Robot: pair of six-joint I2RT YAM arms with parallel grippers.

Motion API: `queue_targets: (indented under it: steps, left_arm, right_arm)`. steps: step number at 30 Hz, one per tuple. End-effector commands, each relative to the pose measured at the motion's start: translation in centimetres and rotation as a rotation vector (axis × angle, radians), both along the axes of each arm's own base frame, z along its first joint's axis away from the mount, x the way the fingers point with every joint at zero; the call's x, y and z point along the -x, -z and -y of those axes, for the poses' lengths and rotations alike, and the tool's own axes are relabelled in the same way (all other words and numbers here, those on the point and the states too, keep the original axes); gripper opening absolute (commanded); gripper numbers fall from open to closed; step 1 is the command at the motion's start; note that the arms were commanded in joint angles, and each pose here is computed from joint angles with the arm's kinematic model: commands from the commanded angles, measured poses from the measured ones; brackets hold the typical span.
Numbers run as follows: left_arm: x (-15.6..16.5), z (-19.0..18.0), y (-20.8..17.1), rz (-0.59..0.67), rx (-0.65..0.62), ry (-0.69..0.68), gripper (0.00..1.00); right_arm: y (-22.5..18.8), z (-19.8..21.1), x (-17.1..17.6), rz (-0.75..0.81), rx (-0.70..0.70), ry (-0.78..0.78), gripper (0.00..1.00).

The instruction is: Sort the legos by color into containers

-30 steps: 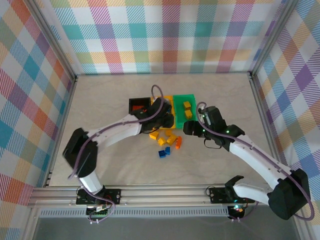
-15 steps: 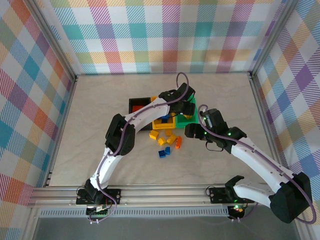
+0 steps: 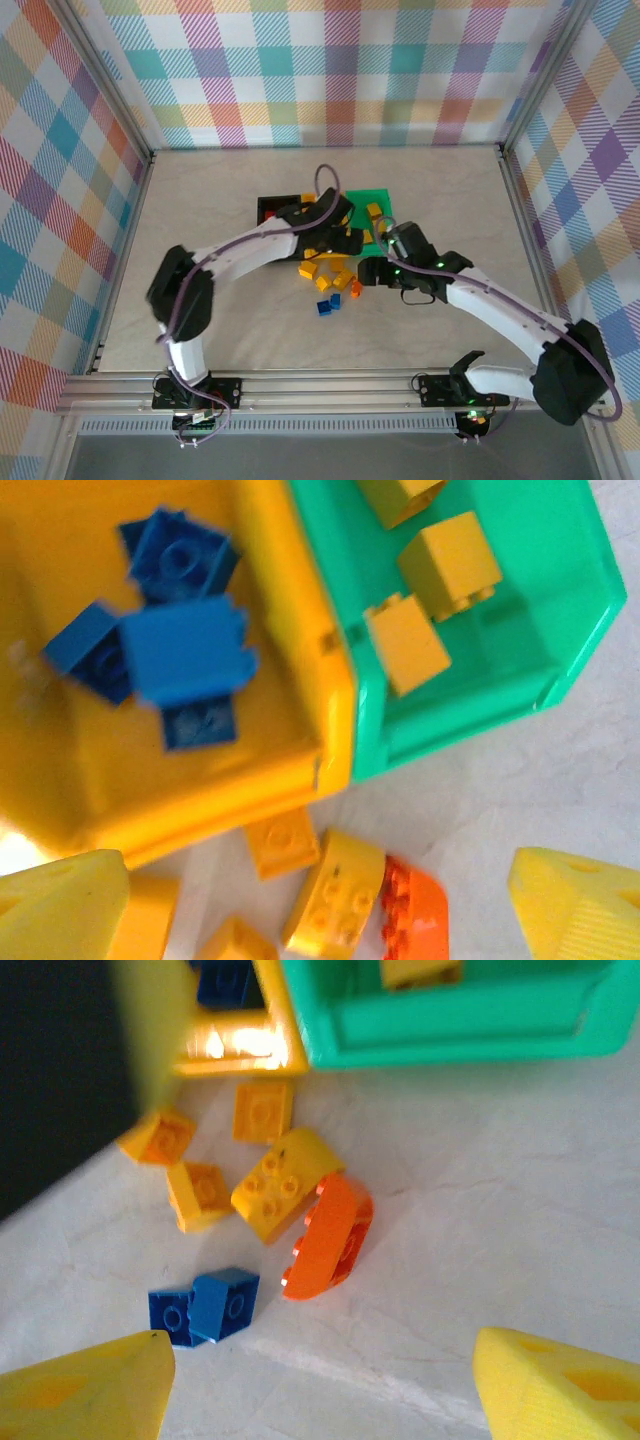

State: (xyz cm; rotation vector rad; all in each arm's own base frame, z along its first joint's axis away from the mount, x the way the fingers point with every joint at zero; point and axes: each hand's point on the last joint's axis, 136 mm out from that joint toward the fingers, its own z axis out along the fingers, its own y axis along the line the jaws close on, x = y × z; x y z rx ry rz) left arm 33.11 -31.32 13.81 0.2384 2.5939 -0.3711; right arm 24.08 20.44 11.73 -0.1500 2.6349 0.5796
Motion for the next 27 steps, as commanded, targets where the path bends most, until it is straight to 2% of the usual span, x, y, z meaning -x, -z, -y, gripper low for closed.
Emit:
queue_targets:
  steps: [1,9,18,27]
  left_arm:
    - [2.0,-2.8,-1.3,0.032,0.065,-0.062,1.0]
    - [8.4,-10.0,0.2,0.013,0.088,-0.164,1.0]
    - [10.7,-15.2,2.4,-0.021,0.087,-0.289,1.0]
    - [10.8,-17.1,2.3,-0.014,0.09,-0.329,1.0]
  right_arm:
    - [2.6,-1.1,1.2,-0.055,0.025,-0.041,0.78]
    - [4.8,-2.5,-0.9,-0.051,0.074,0.007,0.75]
    - [7.3,-2.9,-2.4,-0.08,0.143,0.026,0.66]
    - [8.1,-2.5,-2.7,-0.096,0.195,0.036,0.39]
